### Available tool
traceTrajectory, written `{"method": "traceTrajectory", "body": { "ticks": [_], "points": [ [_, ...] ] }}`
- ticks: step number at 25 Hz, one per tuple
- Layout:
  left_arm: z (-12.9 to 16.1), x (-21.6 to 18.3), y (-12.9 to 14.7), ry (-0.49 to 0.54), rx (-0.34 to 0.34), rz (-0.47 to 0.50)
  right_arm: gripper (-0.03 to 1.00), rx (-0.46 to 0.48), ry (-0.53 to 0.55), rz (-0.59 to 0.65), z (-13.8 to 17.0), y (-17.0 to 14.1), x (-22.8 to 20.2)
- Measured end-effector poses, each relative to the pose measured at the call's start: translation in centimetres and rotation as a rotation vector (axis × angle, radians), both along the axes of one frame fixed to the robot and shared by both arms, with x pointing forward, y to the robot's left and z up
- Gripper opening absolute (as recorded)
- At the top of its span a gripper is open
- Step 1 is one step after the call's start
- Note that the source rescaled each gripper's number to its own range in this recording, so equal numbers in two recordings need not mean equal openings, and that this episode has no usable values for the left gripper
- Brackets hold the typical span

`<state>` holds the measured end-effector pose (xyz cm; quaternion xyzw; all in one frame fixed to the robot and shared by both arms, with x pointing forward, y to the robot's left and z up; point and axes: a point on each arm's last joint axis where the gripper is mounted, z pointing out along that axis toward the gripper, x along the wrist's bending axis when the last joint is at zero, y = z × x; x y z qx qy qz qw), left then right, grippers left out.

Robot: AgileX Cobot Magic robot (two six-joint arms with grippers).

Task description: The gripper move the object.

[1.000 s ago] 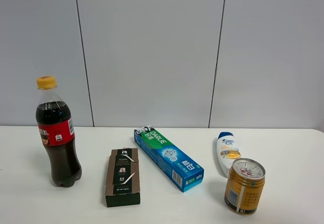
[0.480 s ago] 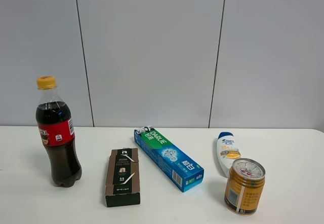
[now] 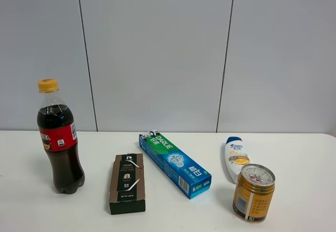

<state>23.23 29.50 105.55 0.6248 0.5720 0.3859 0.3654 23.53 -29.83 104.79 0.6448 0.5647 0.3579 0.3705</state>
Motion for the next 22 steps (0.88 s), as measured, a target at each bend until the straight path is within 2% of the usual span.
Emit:
{"method": "traceTrajectory", "body": {
  "ticks": [22],
  "points": [
    [0.00,0.00,0.00,0.000,0.000,0.000,0.72,0.000,0.000,0.000,0.00,0.00,0.00]
  ]
}}
